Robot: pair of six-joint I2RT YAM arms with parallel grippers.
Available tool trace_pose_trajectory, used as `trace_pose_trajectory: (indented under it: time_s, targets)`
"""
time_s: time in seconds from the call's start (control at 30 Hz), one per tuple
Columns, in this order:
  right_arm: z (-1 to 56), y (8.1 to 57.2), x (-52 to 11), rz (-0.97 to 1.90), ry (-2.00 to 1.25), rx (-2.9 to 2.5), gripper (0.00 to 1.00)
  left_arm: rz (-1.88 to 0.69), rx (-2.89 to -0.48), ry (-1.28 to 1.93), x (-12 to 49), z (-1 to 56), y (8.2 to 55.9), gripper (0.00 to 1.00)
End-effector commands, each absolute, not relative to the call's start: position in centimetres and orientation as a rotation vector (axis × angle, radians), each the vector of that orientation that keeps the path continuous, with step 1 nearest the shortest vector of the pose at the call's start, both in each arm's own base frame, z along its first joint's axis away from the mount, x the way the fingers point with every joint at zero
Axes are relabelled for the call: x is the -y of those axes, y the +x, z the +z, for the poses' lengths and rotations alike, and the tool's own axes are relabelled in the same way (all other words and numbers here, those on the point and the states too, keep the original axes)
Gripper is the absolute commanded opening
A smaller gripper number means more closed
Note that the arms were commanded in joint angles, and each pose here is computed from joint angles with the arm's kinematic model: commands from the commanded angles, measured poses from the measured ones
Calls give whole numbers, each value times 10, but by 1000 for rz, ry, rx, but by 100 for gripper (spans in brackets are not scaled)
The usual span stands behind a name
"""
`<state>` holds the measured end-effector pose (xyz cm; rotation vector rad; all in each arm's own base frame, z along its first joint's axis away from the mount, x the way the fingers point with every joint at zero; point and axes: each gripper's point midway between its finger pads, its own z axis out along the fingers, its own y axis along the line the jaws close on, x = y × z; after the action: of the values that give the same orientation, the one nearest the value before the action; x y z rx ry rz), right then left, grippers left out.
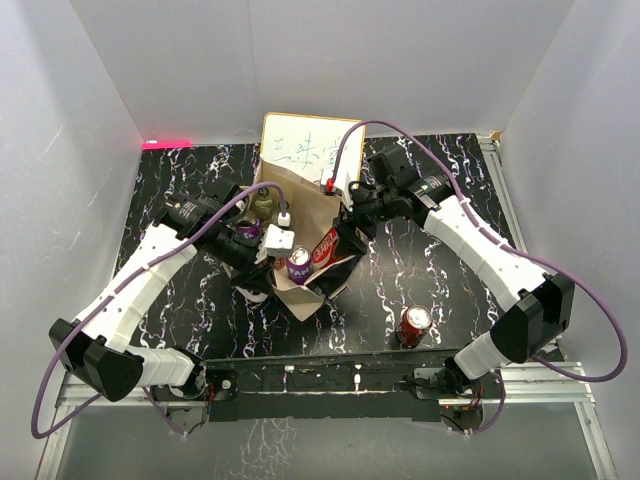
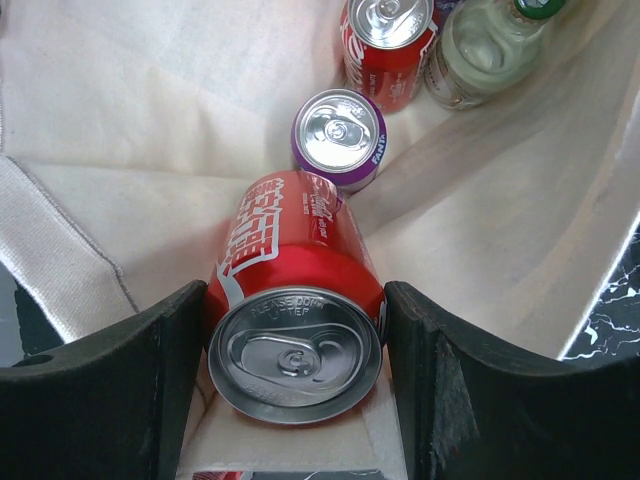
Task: Place the beverage into the canvas bag
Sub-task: Place the drink in the canvas bag.
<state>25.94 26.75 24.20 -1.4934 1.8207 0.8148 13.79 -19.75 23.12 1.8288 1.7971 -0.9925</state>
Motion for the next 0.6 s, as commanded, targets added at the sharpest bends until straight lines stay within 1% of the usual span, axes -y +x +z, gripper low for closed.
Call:
trace_pose_trajectory:
  time_s: [0.0, 0.37, 0.57]
  targets:
    - [253, 286, -278, 765, -1470, -1760, 8, -928, -1819, 1880, 192, 219, 147, 5]
    - [241, 343, -299, 644, -1416, -1714, 8, -947, -1829, 1868, 196, 216, 151, 2]
    - [250, 353, -306, 621, -1478, -1638, 8, -931, -1828, 1866, 198, 217, 157, 2]
